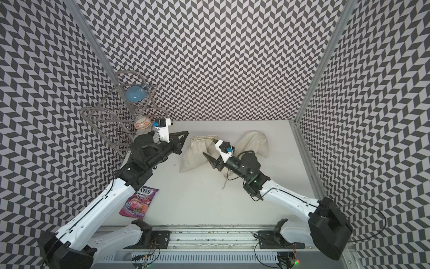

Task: Close the soil bag
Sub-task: Adjust the soil bag at the center of the board, then frap the soil bag at the center of the board.

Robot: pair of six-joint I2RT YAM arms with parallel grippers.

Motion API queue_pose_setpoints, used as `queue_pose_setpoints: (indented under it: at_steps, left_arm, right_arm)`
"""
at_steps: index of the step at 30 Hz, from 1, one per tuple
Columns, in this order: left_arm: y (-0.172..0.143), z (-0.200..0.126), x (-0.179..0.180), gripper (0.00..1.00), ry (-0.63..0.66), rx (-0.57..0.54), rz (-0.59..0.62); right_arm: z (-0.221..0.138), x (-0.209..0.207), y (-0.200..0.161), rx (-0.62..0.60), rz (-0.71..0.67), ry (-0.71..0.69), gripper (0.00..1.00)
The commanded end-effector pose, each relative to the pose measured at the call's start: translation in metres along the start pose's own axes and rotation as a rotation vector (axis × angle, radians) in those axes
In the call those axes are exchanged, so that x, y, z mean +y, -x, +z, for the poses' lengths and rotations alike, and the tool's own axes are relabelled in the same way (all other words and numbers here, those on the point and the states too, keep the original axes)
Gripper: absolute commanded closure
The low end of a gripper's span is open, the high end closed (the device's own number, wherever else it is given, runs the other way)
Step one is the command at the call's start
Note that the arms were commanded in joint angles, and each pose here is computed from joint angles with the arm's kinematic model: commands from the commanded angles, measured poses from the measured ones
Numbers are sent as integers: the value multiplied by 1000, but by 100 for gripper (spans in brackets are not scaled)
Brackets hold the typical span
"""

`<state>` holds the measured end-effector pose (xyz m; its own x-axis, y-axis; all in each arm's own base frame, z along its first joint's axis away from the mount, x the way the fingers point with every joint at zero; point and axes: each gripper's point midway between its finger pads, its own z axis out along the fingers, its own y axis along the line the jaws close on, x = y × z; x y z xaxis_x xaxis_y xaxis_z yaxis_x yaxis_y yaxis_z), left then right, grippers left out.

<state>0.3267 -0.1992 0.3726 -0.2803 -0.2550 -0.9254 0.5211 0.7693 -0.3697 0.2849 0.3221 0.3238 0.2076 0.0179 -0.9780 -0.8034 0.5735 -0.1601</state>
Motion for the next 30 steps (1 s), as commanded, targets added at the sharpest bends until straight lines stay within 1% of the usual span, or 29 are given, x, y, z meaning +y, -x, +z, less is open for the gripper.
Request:
queue_pose_setpoints:
  at_steps: [1, 5, 7, 15, 18, 20, 23, 26, 28, 30]
  left_arm:
    - [26, -11, -15, 100, -48, -58, 9]
    - [27, -13, -18, 100, -64, -60, 7]
    - [26, -13, -19, 100, -69, -59, 3]
    - [32, -17, -22, 100, -78, -77, 0]
    - [33, -19, -23, 100, -79, -81, 1]
    - [36, -21, -24, 100, -81, -89, 2]
    - [41, -26, -28, 100, -95, -102, 6]
    - [55, -36, -35, 100, -115, -139, 11]
    - [67, -45, -36, 100, -113, -164, 21]
    - [85, -58, -34, 100, -102, -207, 38]
  right_arm:
    - [12, 4, 26, -101, -102, 15, 28]
    - [25, 9, 28, -128, -116, 16, 30]
    - [32, 10, 31, -132, -115, 16, 33]
    - [70, 15, 25, -110, -103, 49, 44]
    - [85, 15, 14, -79, -88, 48, 50]
    - [94, 10, 5, -58, -71, 24, 55]
    - [101, -3, -3, -55, -43, -54, 63]
    - [109, -12, -15, -26, -55, -92, 76]
    - [113, -24, -35, 46, -69, -144, 82]
    - [109, -46, -65, 149, -79, -237, 84]
